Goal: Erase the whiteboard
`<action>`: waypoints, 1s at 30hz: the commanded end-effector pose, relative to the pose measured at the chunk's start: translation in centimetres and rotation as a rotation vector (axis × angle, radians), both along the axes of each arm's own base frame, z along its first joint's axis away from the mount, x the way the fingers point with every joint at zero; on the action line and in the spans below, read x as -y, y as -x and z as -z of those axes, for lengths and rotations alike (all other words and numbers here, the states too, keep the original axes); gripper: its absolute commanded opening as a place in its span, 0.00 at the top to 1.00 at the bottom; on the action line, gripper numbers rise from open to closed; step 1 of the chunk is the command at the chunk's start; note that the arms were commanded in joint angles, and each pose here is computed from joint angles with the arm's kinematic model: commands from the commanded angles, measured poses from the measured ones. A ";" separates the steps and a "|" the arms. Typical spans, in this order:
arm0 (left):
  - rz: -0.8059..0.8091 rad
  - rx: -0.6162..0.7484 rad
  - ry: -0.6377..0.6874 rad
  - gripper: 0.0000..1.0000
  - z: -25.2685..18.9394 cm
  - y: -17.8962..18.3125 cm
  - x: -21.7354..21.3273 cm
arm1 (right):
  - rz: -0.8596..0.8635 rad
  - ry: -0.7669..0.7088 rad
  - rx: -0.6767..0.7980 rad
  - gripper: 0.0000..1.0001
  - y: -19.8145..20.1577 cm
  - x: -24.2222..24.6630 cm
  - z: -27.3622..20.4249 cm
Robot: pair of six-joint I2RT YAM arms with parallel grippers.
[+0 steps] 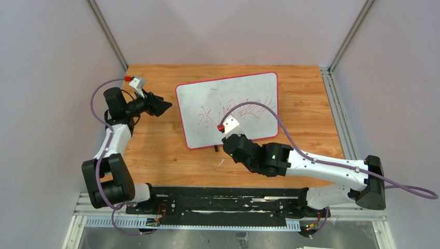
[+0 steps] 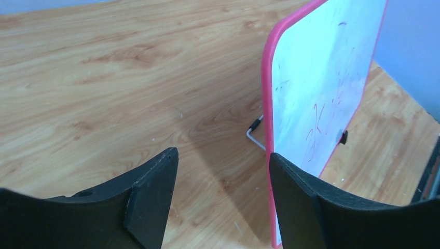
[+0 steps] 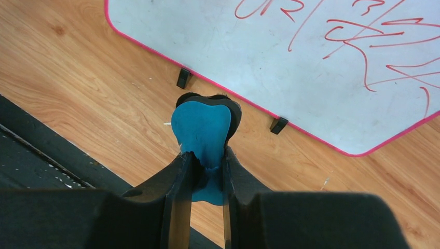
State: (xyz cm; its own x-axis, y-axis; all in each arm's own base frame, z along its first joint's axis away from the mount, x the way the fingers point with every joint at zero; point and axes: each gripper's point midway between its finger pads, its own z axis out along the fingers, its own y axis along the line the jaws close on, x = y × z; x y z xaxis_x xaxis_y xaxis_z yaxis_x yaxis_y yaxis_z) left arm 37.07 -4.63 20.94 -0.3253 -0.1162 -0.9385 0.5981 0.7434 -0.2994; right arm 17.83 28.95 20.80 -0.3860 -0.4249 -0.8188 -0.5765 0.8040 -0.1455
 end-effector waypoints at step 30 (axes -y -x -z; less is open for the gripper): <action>0.326 -0.031 0.127 0.42 -2.1 -2.0 5.7 | 0.174 0.018 0.071 0.99 -1.9 6.1 0.1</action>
